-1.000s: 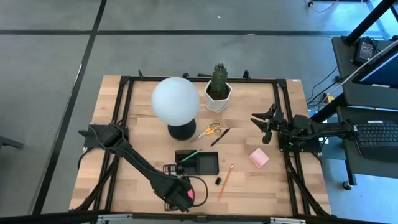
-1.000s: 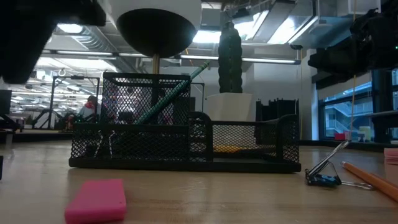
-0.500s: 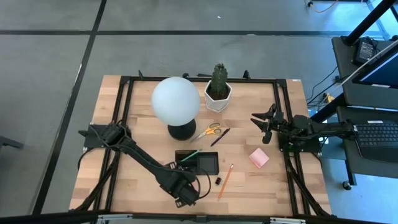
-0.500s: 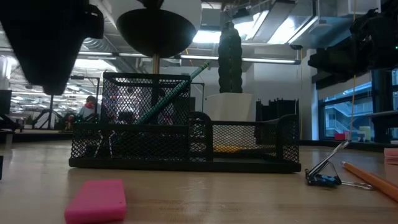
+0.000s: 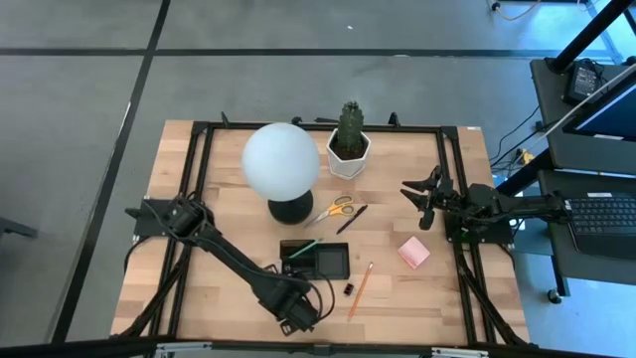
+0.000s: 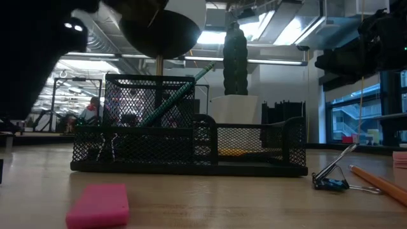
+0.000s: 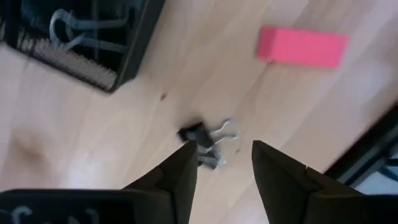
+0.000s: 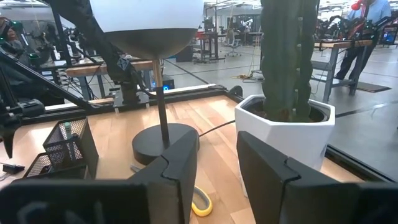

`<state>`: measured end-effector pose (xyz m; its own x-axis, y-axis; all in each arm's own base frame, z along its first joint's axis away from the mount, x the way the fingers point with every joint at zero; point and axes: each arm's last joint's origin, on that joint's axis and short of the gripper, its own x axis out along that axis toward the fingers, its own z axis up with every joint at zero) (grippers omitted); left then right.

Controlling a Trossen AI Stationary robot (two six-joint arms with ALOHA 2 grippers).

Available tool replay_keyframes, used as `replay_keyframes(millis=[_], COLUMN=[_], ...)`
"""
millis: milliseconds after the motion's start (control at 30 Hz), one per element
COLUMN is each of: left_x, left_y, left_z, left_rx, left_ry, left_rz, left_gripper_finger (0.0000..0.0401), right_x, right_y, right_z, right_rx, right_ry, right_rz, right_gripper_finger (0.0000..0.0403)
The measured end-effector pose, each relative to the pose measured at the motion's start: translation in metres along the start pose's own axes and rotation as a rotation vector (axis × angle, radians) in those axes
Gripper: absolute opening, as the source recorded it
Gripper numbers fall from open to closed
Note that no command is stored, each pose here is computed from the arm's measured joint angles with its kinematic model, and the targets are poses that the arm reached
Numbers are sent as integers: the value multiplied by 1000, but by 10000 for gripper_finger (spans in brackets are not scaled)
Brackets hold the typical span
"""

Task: Pick and place office supplies into organizer
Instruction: Put the left black binder clip into the desk organizer

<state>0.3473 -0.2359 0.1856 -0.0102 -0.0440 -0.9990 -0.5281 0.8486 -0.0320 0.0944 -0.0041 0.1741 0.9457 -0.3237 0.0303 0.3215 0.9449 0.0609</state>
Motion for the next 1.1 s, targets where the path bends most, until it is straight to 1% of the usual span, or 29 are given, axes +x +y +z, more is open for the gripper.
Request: replay_keyframes(millis=[267, 533, 667, 867, 1100], left_x=[10, 30, 31, 31, 31], left_y=[3, 0, 1, 3, 4], left_z=[2, 0, 2, 7, 8], left_rx=[-76, -77, -75, -89, -91], left_ry=[40, 159, 145, 116, 117], left_rz=[50, 61, 78, 89, 88], left_gripper_finger=[145, 145, 143, 129, 96], right_x=[0, 0, 0, 0, 0], right_y=[0, 0, 0, 0, 0], right_z=[0, 0, 0, 0, 0], right_rx=[0, -1, -2, -4, -4], right_ry=[0, 0, 0, 0, 0], right_rz=[0, 0, 0, 1, 0], right_gripper_finger=[119, 119, 119, 119, 119])
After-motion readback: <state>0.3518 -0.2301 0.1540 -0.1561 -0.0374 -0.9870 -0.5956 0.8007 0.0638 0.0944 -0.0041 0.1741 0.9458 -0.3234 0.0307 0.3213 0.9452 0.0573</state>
